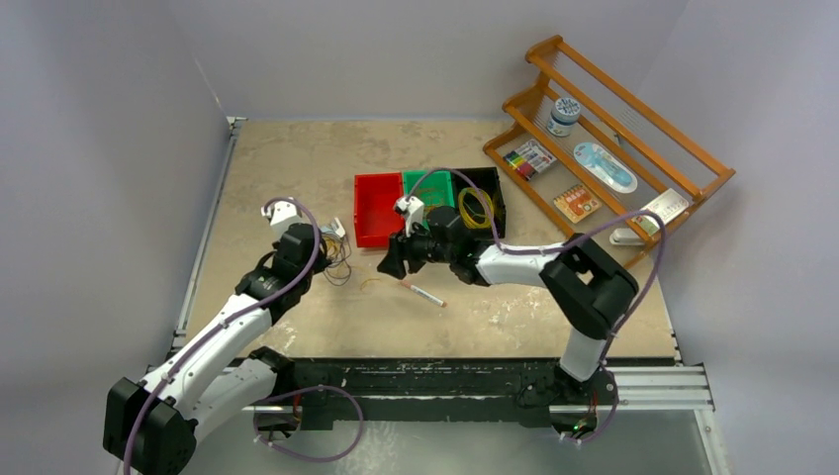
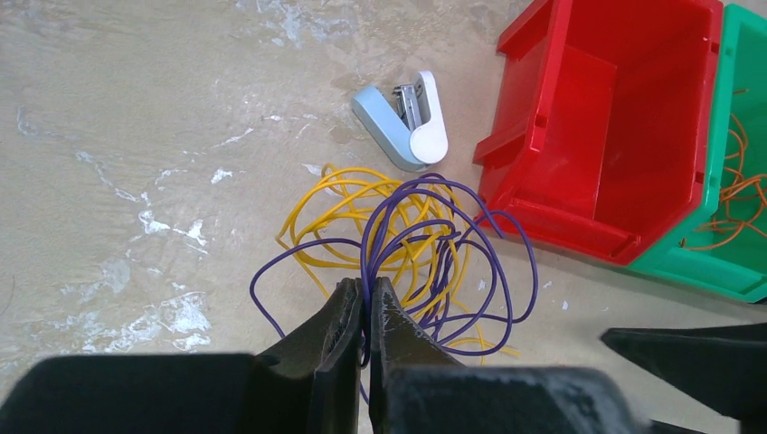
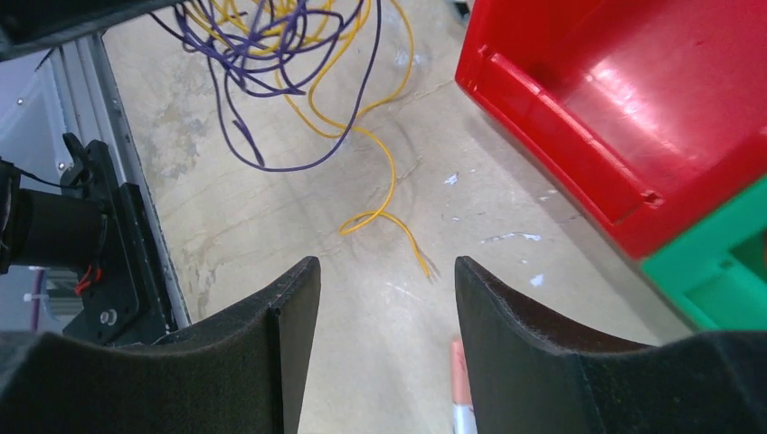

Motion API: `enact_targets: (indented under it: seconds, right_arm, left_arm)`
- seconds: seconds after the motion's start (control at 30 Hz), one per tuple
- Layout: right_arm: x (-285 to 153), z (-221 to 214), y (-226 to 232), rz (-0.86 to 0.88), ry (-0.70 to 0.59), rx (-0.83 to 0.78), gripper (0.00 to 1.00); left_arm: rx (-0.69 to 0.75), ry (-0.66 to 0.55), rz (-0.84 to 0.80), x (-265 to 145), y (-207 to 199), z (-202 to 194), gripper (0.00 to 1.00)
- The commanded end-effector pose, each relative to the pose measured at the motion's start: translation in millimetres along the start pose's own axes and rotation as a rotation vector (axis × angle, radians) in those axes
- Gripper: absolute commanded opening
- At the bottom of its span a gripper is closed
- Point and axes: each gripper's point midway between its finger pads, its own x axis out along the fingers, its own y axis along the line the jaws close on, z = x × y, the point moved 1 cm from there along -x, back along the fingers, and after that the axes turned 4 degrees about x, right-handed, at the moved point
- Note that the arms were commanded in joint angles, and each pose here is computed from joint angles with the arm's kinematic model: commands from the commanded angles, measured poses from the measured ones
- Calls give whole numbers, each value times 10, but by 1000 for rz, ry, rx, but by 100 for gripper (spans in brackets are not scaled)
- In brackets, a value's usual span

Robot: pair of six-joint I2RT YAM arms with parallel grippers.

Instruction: Untangle the cables

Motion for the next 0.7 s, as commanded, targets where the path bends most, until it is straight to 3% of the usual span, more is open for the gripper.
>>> enact_targets:
  seconds: [0.0, 0.27, 0.67]
  right_arm:
    - [193, 140, 166, 69, -30, 80, 59]
    - [479, 135, 218, 110, -27, 227, 58]
    - [693, -113, 217, 76, 21, 257, 56]
  left_arm:
    - [-43, -74, -11, -65, -63, 274, 0]
    - [-43, -73, -13, -59, -65, 261, 0]
    - [-52, -75, -21, -49, -76, 248, 0]
